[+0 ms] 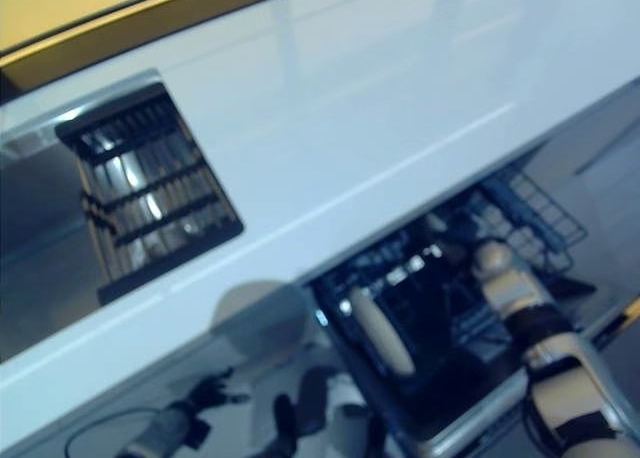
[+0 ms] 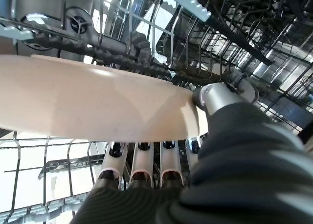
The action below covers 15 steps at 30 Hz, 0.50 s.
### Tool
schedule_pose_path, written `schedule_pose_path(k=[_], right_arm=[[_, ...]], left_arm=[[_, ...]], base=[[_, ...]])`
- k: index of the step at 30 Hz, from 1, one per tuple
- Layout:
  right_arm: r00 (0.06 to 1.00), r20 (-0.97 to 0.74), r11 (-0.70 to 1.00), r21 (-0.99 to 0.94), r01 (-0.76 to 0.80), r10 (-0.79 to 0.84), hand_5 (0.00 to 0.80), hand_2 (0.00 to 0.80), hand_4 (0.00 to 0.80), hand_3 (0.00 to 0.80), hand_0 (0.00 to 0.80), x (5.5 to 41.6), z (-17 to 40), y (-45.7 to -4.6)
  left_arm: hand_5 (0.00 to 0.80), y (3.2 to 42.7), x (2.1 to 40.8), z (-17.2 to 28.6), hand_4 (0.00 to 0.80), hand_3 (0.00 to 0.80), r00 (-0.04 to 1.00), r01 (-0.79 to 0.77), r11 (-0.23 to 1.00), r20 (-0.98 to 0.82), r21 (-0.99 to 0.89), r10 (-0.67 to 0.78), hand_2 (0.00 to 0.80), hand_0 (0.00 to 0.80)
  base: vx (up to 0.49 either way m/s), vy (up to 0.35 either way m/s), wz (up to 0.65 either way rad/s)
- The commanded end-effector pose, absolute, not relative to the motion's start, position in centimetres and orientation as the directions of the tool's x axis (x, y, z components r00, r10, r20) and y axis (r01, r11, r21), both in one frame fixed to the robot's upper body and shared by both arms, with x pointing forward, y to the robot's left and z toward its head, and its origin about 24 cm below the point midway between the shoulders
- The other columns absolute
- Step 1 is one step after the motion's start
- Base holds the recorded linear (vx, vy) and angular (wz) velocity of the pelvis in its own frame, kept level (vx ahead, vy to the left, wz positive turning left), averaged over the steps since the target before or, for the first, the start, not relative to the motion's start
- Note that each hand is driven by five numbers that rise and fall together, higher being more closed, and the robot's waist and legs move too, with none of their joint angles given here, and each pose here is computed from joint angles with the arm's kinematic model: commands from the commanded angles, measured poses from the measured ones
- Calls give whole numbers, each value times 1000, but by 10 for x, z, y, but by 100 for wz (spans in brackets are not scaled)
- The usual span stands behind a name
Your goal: Take plates into dishwasher
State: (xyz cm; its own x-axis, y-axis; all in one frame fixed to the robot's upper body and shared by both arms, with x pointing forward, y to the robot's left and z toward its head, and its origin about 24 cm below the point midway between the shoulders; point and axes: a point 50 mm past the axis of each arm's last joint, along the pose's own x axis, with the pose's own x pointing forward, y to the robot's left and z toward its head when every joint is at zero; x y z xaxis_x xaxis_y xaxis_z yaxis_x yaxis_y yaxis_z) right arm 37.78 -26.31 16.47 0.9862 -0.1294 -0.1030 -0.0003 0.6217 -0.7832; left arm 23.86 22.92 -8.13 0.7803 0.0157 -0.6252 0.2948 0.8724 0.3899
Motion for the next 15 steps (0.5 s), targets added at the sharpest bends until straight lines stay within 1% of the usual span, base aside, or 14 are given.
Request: schedule_pose_path(k=[1, 15], right_arm=[[980, -85, 529, -848, 22, -178, 800, 800, 800, 800, 800, 381, 179, -275], [955, -180, 586, -811, -8, -236, 800, 800, 800, 800, 800, 376, 145, -282]], left_arm=[[0, 221, 248, -75, 0, 0, 799, 314, 861, -602, 400, -12, 0, 0], [0, 216, 253, -74, 0, 0, 805, 305, 868, -592, 391, -16, 0, 0]], base=[[0, 0, 0], [1, 4, 1]])
